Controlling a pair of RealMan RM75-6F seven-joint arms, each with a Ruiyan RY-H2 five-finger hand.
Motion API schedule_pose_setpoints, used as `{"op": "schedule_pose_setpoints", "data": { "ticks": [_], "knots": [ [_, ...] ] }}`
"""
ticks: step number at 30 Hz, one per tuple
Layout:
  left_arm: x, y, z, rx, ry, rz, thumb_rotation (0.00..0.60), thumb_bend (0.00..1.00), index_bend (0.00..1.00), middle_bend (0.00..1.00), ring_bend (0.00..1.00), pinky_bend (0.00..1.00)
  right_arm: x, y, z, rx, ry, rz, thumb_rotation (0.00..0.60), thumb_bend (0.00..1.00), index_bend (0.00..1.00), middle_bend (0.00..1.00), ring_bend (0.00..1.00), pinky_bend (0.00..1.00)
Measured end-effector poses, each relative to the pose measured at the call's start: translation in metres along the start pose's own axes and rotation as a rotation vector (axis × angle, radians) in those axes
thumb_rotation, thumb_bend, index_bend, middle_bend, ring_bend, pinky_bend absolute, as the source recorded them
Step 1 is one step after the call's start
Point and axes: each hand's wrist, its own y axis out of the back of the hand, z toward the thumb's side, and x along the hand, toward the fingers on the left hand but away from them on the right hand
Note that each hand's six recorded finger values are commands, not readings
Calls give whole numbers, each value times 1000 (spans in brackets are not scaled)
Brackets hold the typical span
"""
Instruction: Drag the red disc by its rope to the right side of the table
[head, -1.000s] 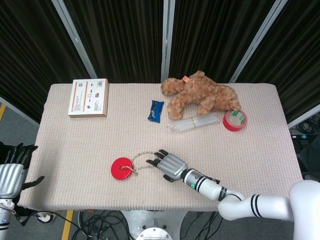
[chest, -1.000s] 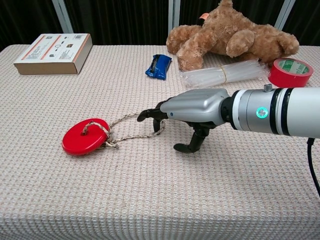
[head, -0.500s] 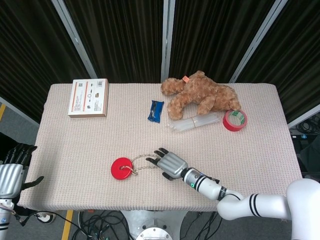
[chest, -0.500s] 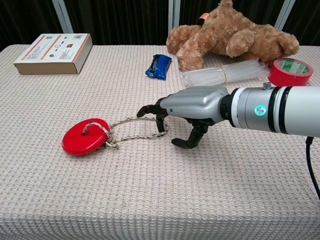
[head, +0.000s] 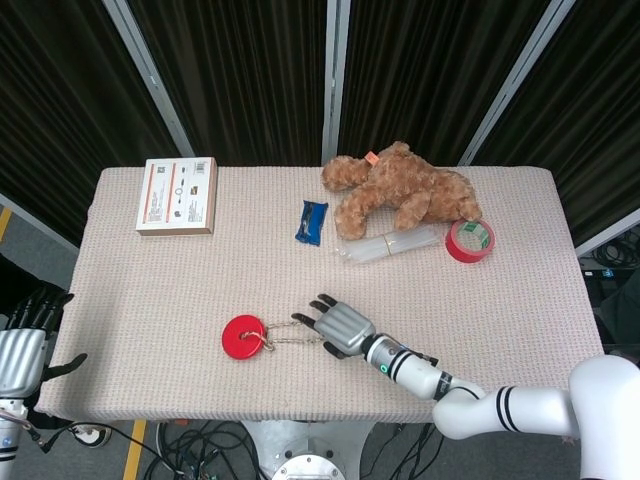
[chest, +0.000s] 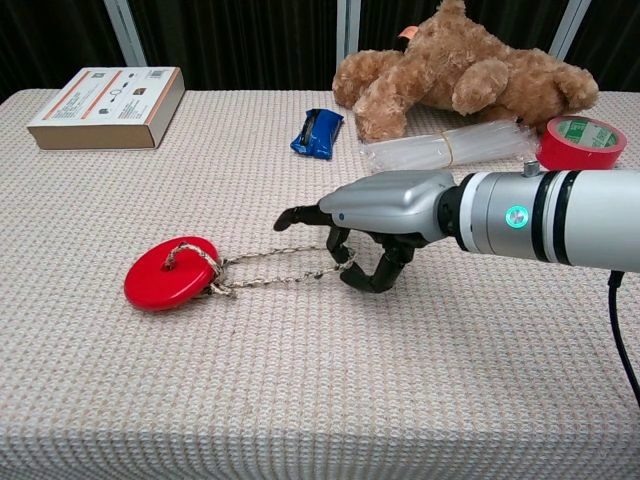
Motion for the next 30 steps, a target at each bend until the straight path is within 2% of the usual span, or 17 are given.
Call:
{"op": "schedule_pose_setpoints", "data": {
  "ticks": [1,3,5,8,12,14,17,19,24,30],
  "knots": [
    [0,0,0,0,0,-1,600,19,157,145,24,119,1,2,-1,-1,-2,-7,600,454,15,654,132,0],
    [0,-1,0,0,-1,-2,600,18,157,144,24,119,2,4,-2,1,-7,-20,600,458,130,690,169,0],
    [0,-1,1,0,-3,-1,600,18,157,144,24,119,4,7,-3,8,-13,-38,600,467,364,732,216,0],
    [0,-1,1,0,-2,-1,600,18,157,145,24,119,9,11,-7,13,-27,-75,600,477,592,785,285,0],
    [0,-1,1,0,-3,-3,600,19,157,145,24,119,18,17,-13,13,-54,-141,600,477,774,868,416,14],
    [0,-1,2,-1,-4,-4,600,18,157,145,24,119,24,21,-17,17,-71,-185,600,477,861,914,495,87],
    [0,-1,2,-1,-4,-5,600,19,157,145,24,120,37,23,-25,23,-96,-246,600,479,938,945,566,239],
    [0,-1,1,-2,-3,-7,600,19,157,145,24,120,49,23,-33,15,-118,-277,600,482,969,953,582,289],
    [0,-1,2,0,-6,-9,600,19,157,144,24,121,83,21,-61,-15,-193,-328,600,502,993,957,583,292],
    [1,-3,6,3,-13,-17,600,19,157,144,24,121,143,14,-109,-62,-352,-373,600,529,998,959,592,300]
  ]
}}
